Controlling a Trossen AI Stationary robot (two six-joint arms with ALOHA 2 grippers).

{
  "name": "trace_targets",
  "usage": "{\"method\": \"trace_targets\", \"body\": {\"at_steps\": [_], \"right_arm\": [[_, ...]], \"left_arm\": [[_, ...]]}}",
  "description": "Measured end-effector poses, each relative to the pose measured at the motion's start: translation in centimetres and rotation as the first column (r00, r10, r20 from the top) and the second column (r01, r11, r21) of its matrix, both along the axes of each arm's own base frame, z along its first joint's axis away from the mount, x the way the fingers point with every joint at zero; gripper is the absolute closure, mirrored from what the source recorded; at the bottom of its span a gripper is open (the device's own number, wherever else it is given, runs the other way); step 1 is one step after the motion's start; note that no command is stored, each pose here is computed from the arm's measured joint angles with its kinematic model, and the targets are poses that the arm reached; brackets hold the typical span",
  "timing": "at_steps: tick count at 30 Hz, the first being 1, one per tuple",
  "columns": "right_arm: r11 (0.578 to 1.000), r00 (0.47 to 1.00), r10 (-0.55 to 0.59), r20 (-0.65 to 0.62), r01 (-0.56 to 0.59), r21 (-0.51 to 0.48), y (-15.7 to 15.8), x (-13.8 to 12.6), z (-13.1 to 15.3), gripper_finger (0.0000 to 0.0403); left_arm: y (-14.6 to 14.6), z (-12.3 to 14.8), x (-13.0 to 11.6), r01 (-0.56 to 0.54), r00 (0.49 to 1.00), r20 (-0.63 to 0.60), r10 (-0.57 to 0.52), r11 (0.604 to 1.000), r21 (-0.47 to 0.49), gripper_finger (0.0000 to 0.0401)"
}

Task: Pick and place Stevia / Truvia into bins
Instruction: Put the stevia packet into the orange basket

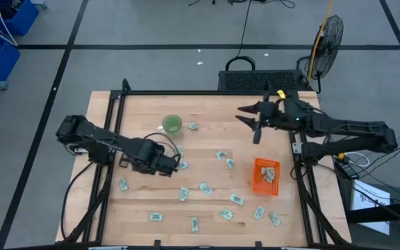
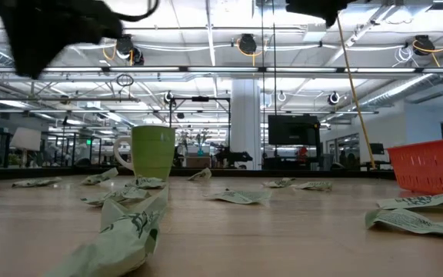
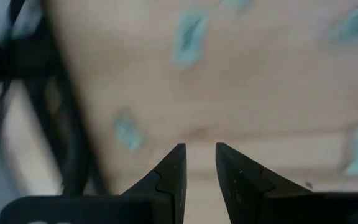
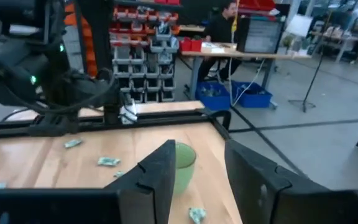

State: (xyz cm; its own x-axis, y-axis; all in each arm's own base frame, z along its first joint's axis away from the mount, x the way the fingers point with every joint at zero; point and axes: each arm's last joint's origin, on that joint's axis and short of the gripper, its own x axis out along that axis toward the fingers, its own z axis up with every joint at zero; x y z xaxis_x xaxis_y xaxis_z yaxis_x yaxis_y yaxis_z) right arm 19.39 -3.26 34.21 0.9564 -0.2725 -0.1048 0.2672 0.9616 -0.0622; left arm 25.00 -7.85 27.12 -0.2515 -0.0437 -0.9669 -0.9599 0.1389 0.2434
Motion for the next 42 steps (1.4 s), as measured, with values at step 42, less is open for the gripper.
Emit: {"method": "trace_targets", "body": {"at_steps": [42], "right_arm": [[0.865,0.966,0.249,0.071,-0.254,0.432,1.1,-0.3,-2.6,0.0273]], "left_arm": [[-1.1,-12.0,-13.1,-0.168,0.972,0.168,0.167,0.986,-0.005,0.0309]]}}
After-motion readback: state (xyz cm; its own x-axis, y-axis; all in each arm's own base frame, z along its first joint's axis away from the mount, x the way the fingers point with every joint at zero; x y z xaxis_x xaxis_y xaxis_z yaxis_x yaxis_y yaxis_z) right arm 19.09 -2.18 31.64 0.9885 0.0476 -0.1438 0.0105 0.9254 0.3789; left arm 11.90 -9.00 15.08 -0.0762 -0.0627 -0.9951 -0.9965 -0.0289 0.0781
